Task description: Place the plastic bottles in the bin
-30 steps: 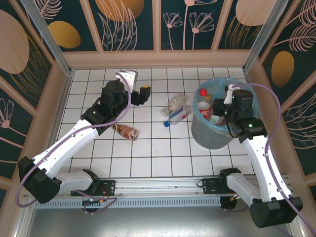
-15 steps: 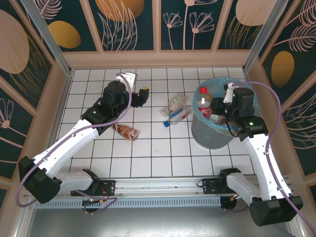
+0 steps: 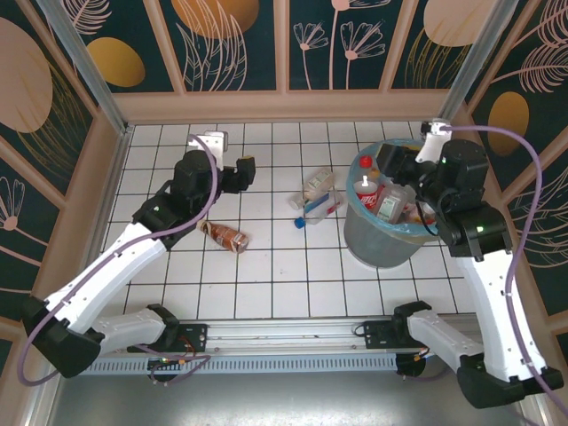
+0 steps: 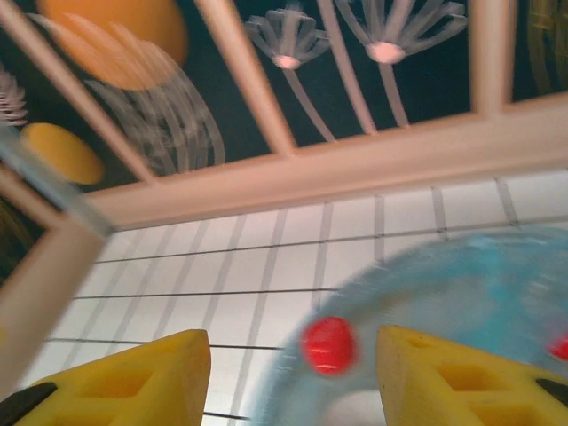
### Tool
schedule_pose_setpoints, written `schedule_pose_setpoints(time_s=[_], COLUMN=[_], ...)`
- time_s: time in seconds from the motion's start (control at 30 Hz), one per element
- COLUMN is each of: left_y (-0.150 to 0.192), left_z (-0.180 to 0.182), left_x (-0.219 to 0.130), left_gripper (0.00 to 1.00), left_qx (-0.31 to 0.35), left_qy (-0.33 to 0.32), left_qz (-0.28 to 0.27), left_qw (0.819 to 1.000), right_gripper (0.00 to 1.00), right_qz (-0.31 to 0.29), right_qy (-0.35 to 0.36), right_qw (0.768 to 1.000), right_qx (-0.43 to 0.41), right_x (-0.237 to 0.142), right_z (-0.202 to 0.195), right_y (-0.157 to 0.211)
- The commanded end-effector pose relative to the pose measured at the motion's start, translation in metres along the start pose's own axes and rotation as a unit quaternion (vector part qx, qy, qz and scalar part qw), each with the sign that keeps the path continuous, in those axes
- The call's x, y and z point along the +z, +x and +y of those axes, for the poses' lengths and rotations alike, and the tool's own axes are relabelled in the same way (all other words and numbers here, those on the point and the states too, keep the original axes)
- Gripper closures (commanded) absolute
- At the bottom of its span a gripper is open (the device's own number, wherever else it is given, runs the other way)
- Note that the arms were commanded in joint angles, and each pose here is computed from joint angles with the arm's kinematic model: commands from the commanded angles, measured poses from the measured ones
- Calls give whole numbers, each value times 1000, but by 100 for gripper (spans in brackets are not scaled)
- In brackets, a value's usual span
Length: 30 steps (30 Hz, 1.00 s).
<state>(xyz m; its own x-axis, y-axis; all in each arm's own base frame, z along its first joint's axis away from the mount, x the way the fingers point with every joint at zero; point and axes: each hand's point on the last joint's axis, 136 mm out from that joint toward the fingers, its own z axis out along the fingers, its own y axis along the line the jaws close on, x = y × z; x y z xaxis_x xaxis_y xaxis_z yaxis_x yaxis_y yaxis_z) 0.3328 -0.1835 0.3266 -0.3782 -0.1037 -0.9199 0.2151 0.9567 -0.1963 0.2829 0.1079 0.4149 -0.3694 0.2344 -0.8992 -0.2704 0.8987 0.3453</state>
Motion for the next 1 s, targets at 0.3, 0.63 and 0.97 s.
schedule_pose_setpoints(time_s=[0.3, 0.63, 0.97], left_y=[55, 65, 71], left_z=[75, 118, 120], left_x=[-43, -83, -80], left_gripper=[11, 10, 8], left_qx=[-101, -117, -100], left_qy=[-129, -191, -191], left_qz=[1, -52, -57], left_qw=[986, 973, 975], right_gripper=[27, 19, 16], right_qz=[118, 286, 386], right_qy=[-185, -234, -204], right_qw=[965, 909, 865], right_qx=[-144, -194, -248], right_x=[110, 183, 210], right_z=[184, 231, 234], right_y=[105, 284, 384])
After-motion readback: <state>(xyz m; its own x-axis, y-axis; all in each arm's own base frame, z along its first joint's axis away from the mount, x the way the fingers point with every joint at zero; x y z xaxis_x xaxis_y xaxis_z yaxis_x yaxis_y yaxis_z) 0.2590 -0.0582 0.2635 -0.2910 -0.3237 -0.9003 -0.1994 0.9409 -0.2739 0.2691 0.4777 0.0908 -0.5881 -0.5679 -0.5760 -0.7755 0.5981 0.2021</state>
